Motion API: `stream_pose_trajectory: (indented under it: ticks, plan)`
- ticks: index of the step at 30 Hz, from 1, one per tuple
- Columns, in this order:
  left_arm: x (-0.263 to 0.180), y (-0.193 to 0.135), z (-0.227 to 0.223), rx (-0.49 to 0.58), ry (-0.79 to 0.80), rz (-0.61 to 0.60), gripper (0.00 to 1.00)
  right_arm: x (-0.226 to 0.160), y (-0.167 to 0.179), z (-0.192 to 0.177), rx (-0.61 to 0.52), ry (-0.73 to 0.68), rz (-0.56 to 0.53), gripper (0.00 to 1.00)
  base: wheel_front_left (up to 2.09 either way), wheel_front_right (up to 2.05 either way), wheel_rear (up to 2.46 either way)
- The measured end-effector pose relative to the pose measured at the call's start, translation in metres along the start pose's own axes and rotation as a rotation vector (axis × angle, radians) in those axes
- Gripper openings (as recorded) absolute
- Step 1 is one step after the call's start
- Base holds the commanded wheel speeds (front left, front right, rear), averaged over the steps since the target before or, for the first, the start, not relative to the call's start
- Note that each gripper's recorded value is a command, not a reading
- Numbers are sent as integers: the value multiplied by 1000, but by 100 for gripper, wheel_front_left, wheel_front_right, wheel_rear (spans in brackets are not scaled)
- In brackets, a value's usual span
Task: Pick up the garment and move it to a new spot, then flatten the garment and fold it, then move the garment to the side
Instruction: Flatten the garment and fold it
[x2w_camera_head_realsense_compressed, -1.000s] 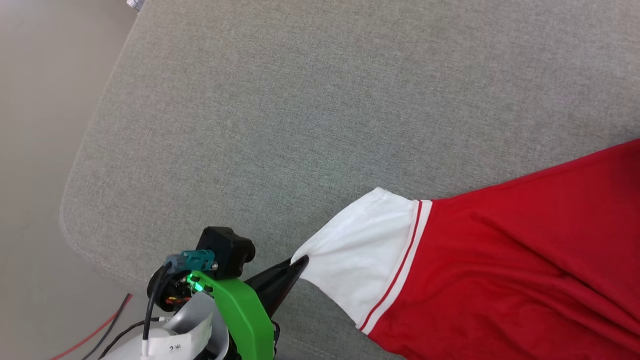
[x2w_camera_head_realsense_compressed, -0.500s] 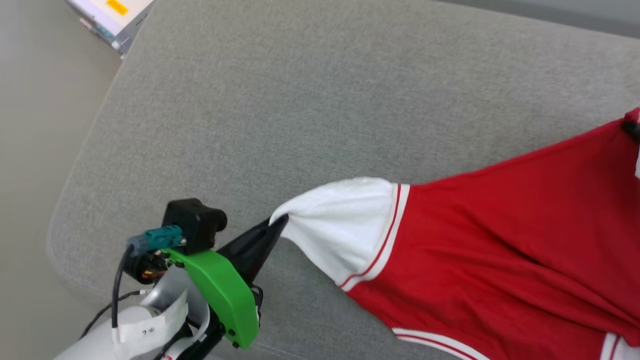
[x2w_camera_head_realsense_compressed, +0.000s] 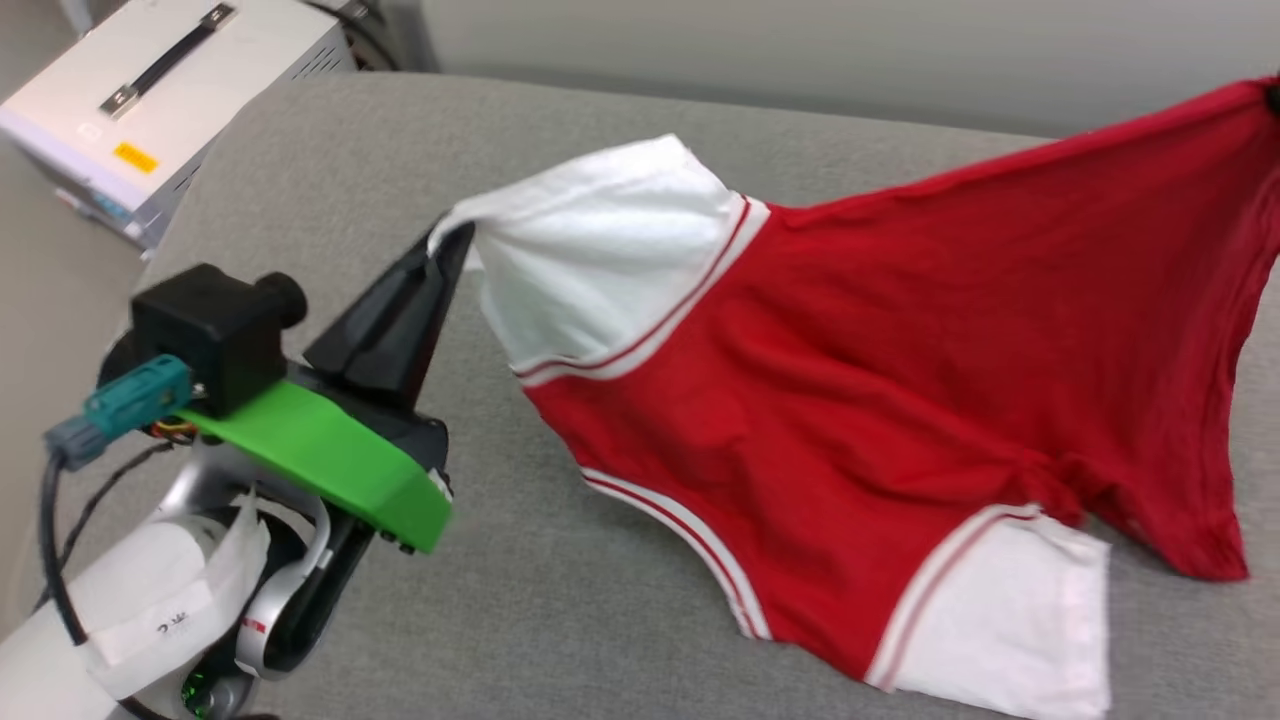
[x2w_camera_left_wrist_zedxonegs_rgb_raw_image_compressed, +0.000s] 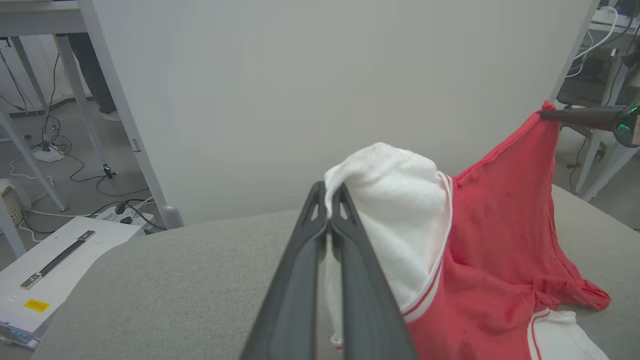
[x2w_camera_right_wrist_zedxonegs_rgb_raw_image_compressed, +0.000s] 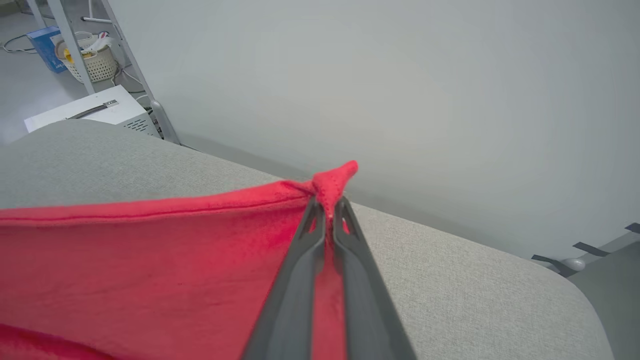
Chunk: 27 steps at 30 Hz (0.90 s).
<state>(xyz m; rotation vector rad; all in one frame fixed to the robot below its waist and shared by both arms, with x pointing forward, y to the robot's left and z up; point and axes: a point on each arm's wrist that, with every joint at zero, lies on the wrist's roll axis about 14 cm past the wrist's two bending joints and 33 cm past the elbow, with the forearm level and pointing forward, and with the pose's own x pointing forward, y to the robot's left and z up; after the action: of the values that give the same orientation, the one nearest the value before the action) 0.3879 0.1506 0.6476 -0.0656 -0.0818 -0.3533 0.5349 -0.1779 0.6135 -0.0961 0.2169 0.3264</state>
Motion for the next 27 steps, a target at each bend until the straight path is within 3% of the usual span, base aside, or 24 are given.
stream_pose_trajectory:
  ticks: [11, 18, 27]
  plan:
    - [15, -11, 96, 59, -337, -17, 0, -74, -4, 84, -57, -301, -44, 0, 0, 0, 0]
    - [23, -13, 151, 121, -524, -20, 0, -111, -8, 113, -74, -414, -79, 0, 0, 0, 0]
    - [51, -3, 186, 230, -629, -17, 0, -120, -17, 136, -83, -507, -107, 0, 0, 0, 0]
